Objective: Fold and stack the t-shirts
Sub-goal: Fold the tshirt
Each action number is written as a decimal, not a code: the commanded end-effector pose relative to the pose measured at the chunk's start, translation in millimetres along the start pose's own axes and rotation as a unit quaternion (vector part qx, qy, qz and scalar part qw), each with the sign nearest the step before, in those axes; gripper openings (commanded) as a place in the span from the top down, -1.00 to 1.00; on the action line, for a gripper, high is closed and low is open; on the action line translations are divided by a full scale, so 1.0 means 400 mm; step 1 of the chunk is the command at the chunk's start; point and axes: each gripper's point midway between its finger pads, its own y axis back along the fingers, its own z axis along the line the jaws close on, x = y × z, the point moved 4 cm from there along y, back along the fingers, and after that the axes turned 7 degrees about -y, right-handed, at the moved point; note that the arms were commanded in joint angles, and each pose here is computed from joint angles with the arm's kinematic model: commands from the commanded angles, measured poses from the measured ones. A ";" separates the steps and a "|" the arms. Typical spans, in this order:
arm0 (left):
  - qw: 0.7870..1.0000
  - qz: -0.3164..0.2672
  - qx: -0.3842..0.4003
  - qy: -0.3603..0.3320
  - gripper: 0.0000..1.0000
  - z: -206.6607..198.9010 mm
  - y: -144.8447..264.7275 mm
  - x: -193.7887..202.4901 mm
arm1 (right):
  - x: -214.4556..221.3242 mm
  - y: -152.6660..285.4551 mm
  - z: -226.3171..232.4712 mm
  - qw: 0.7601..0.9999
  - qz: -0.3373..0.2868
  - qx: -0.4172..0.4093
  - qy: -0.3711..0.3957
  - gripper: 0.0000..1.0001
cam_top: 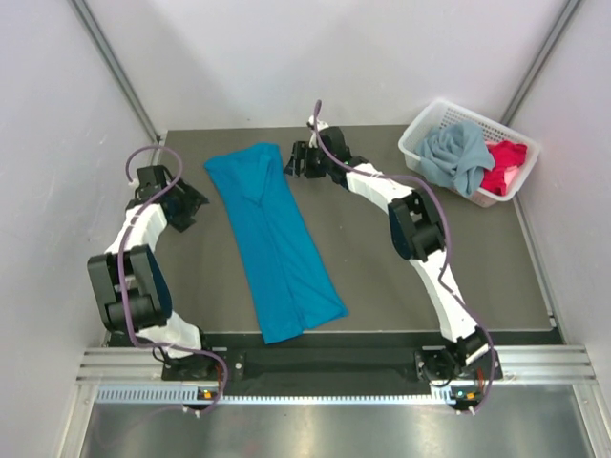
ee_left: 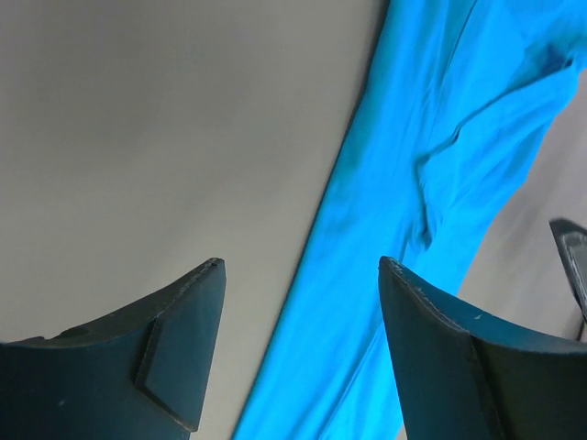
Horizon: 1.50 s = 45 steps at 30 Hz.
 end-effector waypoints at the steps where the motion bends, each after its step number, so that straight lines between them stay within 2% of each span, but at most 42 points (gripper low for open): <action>1: 0.996 -0.046 0.075 -0.024 -0.45 -0.055 -0.027 -0.088 | -0.069 -0.052 0.053 0.998 -0.050 -0.046 -0.016 -0.36; 5: 0.995 -0.037 0.089 0.001 -0.47 -0.026 -0.088 -0.120 | -0.060 -0.108 0.030 0.996 -0.062 -0.044 -0.056 -0.25; 9: 0.992 -0.048 0.115 0.008 -0.47 -0.030 -0.138 -0.160 | -0.088 -0.139 0.060 0.992 -0.092 -0.067 -0.055 -0.18; 16: 0.987 -0.051 0.150 0.026 -0.44 -0.056 -0.237 -0.222 | -0.045 -0.188 0.037 0.989 -0.089 -0.069 -0.092 -0.02; 22: 0.985 -0.048 0.158 0.041 -0.43 -0.057 -0.283 -0.232 | -0.028 -0.215 0.017 0.986 -0.093 -0.070 -0.118 0.10; 28: 0.986 -0.034 0.156 0.050 -0.42 -0.049 -0.310 -0.218 | -0.047 -0.221 -0.001 0.981 -0.112 -0.073 -0.137 0.33; 30: 0.986 -0.028 0.158 0.053 -0.41 -0.048 -0.313 -0.211 | -0.068 -0.216 -0.009 0.979 -0.127 -0.075 -0.142 0.51; 31: 0.985 -0.028 0.159 0.056 -0.41 -0.047 -0.314 -0.212 | -0.075 -0.214 -0.006 0.978 -0.131 -0.076 -0.146 0.69; 34: 0.985 -0.028 0.160 0.057 -0.41 -0.052 -0.307 -0.216 | -0.107 -0.201 -0.019 0.974 -0.147 -0.076 -0.157 1.00; 37: 0.985 -0.030 0.162 0.054 -0.41 -0.061 -0.297 -0.225 | -0.151 -0.175 -0.027 0.971 -0.168 -0.069 -0.153 1.00; 45: 0.986 -0.030 0.154 0.059 -0.41 -0.066 -0.275 -0.229 | -0.236 -0.105 -0.131 0.969 -0.195 -0.031 -0.151 1.00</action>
